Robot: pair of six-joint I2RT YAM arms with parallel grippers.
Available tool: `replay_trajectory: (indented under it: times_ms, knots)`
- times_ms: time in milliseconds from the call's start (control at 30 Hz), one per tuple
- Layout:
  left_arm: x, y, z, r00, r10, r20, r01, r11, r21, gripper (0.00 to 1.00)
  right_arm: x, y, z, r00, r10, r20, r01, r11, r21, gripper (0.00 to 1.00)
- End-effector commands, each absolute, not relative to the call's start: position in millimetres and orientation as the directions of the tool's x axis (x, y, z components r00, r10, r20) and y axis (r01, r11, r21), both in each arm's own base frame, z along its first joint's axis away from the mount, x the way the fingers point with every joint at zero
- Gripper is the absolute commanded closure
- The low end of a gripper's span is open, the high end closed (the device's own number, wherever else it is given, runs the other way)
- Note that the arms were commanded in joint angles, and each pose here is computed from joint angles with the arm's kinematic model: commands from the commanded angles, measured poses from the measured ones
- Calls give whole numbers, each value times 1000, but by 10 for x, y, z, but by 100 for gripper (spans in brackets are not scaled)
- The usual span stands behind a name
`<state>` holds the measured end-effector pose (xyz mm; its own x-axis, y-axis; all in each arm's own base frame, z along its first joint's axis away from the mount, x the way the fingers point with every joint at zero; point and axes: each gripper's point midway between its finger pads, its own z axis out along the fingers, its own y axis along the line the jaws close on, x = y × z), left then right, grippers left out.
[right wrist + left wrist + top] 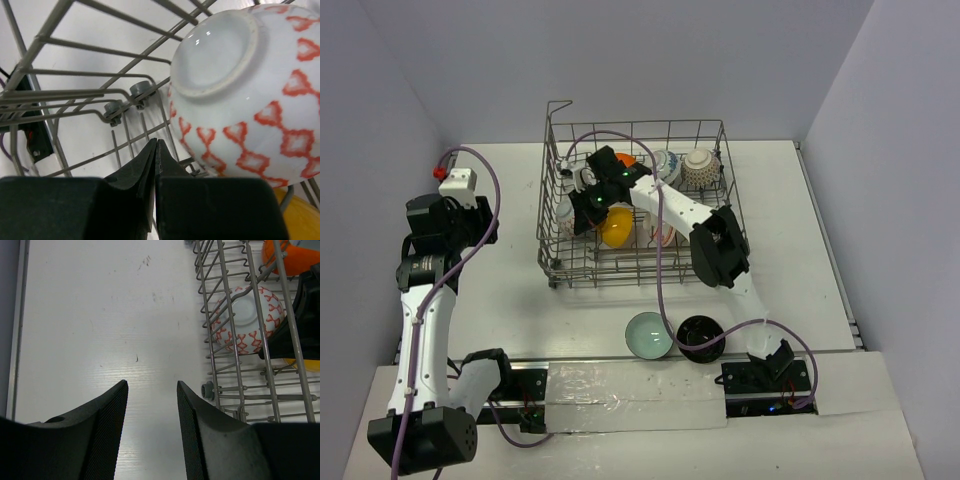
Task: Load the bowls into the dish rack
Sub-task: Move the bowl to the dish rack.
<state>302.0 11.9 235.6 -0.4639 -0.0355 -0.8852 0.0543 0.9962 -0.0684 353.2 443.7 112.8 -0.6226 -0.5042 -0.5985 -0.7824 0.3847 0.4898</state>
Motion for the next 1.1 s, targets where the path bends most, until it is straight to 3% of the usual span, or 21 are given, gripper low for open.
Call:
replay_trajectory:
  times_ms: [0,1067]
  knots:
    - [3043,77,2489,-409,-25,-912,82,994,-65,50,3682,4535,1189,-586,-488,-647,-810,387,441,94]
    - [3030,60,2467,-409,-26,-912,91,993,-69,49,4158,4552,1201,-590,-407,-697,-780,509,364,94]
